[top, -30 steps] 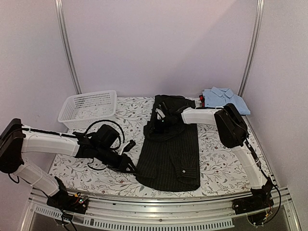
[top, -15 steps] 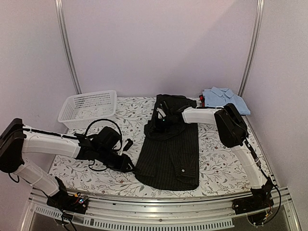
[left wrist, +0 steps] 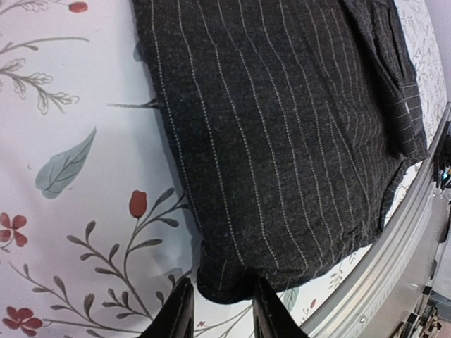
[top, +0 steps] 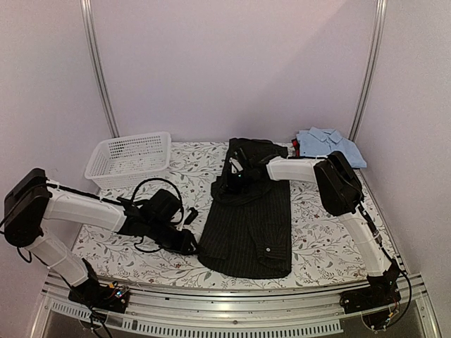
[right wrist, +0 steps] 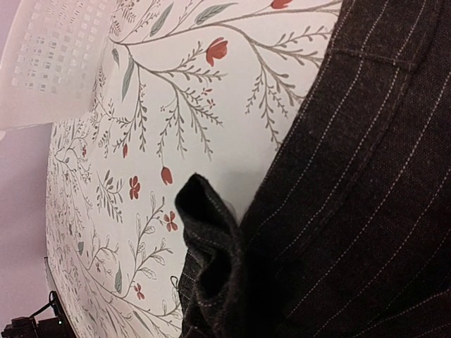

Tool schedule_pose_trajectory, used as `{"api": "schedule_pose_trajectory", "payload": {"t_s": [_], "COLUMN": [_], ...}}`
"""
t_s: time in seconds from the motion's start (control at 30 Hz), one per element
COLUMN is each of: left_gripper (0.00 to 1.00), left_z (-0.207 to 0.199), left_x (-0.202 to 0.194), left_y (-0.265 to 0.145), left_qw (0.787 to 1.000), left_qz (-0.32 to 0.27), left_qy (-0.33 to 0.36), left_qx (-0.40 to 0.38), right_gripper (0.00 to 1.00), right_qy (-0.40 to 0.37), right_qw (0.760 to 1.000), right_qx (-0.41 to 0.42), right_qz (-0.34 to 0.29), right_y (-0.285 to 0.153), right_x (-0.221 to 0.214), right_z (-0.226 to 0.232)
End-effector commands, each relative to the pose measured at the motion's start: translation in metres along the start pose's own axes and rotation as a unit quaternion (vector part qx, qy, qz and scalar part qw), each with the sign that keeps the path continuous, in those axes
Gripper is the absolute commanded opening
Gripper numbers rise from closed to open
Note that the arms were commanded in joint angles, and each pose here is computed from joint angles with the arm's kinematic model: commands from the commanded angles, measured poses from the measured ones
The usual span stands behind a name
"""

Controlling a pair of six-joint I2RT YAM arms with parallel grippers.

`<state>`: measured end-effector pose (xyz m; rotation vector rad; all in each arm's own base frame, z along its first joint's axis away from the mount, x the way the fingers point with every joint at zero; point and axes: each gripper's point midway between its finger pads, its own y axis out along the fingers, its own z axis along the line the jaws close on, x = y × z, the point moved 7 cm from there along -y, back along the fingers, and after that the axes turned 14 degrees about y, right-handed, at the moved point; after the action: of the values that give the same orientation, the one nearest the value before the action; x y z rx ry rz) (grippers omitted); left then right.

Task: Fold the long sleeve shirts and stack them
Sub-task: Adjust the rectangle-folded shirt at the center of the board.

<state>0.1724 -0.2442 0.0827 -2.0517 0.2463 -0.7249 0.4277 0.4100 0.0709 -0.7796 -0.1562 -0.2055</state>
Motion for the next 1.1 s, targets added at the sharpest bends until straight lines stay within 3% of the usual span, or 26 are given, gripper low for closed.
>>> {"api": "schedule_pose_trajectory", "payload": {"t_s": [0.0,0.33,0.6,0.77,0.9,1.07], "left_gripper": [0.27,0.02,0.00,0.09,0.29,0.35], "left_z": [-0.007,-0.024,-0.036,-0.029,-0.033,-0.033], "left_x": [0.000,-0.003,-0.025,-0.033,-0.016,0.013], "left_y": [0.006,-0.003,-0.014,-0.003,-0.008,-0.025], "left_qw": [1.000,0.999,0.996,0.995,0.997,0.999], "left_qz": [-0.007,0.013,0.064,0.085,0.066,0.032], "left_qy": [0.014,0.002,-0.029,-0.037,-0.028,-0.024], "left_qx": [-0.024,-0.042,-0.059,-0.045,-0.034,-0.010], "right_gripper": [0.00,0.00,0.00,0.00,0.00,0.00], "right_qy": [-0.001,-0.002,-0.001,-0.002,-0.009,-0.033], "right_qw": [1.000,1.000,1.000,1.000,1.000,0.999], "right_qx": [-0.001,-0.002,-0.002,0.003,0.016,0.041], "right_qz": [0.008,0.008,0.010,0.008,0.005,-0.007], "right_y": [0.007,0.008,0.009,0.007,-0.002,-0.030], "right_x": [-0.002,-0.001,0.000,0.002,0.005,0.011], "right_z": [-0.004,-0.006,-0.008,-0.005,0.007,0.037]}}
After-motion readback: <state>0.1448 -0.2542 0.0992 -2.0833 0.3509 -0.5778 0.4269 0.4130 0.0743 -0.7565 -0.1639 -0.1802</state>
